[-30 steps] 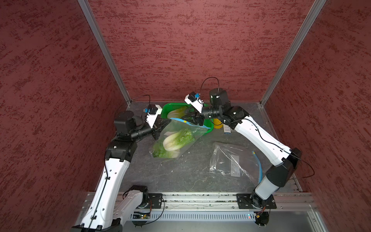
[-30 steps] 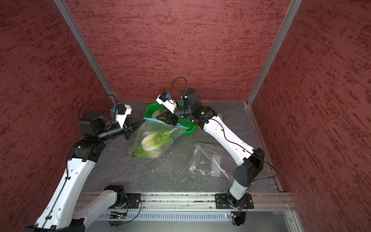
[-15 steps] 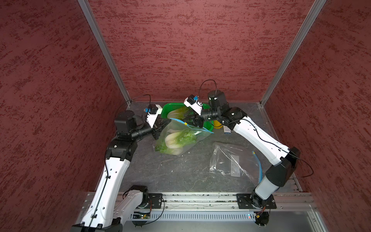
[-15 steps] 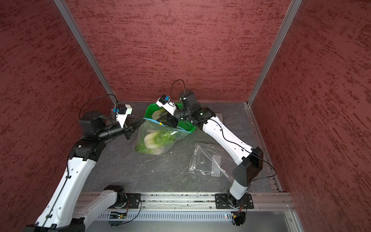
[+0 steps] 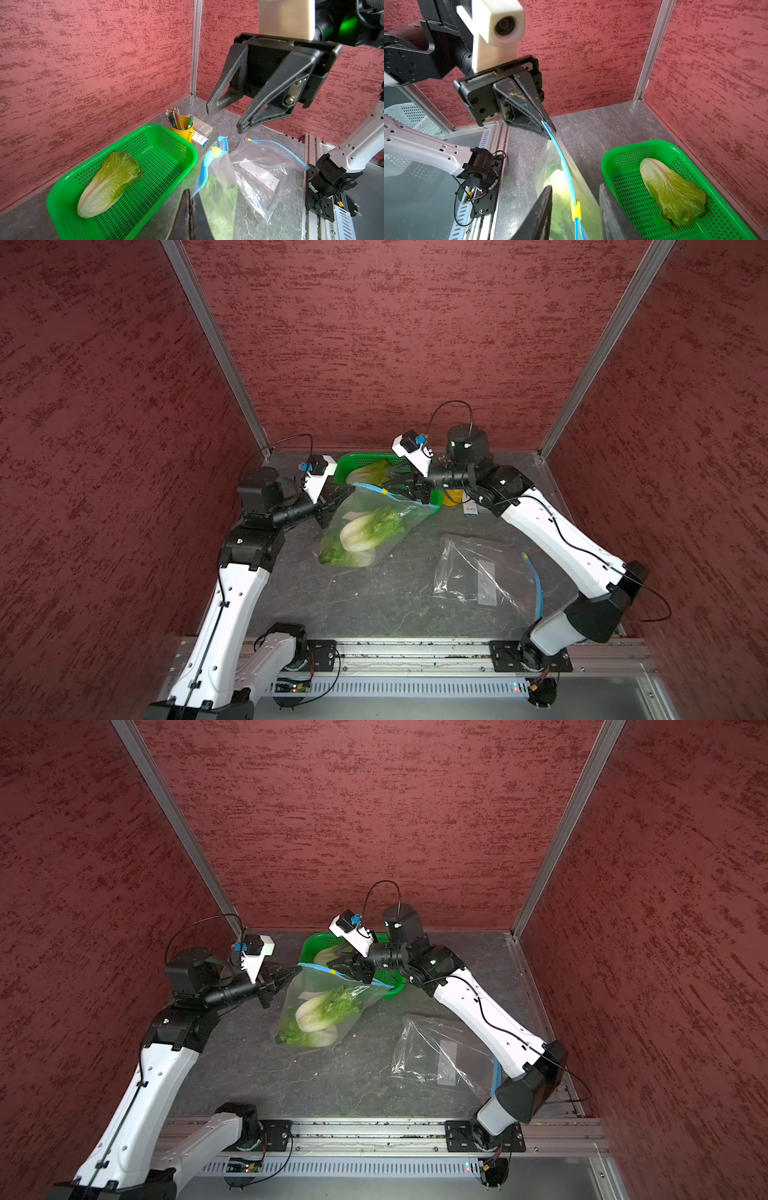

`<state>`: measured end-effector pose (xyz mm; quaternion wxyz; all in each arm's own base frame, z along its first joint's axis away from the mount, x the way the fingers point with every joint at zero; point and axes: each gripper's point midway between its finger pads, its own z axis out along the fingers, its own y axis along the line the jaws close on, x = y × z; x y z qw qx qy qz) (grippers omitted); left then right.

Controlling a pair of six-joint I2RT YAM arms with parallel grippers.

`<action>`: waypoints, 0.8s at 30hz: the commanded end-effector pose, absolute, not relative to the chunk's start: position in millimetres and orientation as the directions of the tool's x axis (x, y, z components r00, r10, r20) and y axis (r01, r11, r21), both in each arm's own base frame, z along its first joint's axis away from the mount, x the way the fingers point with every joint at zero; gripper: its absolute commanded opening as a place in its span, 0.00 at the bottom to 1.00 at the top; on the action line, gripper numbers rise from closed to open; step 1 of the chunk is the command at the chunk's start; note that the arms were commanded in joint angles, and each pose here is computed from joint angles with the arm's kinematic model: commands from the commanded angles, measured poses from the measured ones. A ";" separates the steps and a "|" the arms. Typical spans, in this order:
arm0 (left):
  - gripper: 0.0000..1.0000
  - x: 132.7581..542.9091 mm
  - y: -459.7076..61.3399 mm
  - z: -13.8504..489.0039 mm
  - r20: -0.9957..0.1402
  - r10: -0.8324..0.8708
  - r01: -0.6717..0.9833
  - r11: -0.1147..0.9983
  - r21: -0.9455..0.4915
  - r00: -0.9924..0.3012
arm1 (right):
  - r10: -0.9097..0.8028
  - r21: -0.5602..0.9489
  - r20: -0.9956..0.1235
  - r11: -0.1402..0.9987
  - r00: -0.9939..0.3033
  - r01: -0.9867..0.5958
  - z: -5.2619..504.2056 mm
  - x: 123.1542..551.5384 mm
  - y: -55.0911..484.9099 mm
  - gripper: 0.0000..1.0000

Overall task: Put the chinese cabbages into a zipper bag and zip it
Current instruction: Zip the zipper on the zipper food storage bag.

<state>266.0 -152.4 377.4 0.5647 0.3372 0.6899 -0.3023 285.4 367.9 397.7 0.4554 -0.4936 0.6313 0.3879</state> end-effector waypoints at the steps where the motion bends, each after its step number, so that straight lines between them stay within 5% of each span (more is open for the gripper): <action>1: 0.00 260.1 -156.1 405.9 -0.993 0.117 0.825 0.564 0.047 -0.024 | -0.298 0.062 -0.947 0.189 -0.117 -0.980 379.8 289.0 378.8 0.41; 24: 0.00 262.9 -155.5 404.1 -0.992 0.121 0.820 0.570 0.046 -0.028 | -0.317 0.042 -0.943 0.190 -0.102 -0.981 378.8 290.2 378.8 0.31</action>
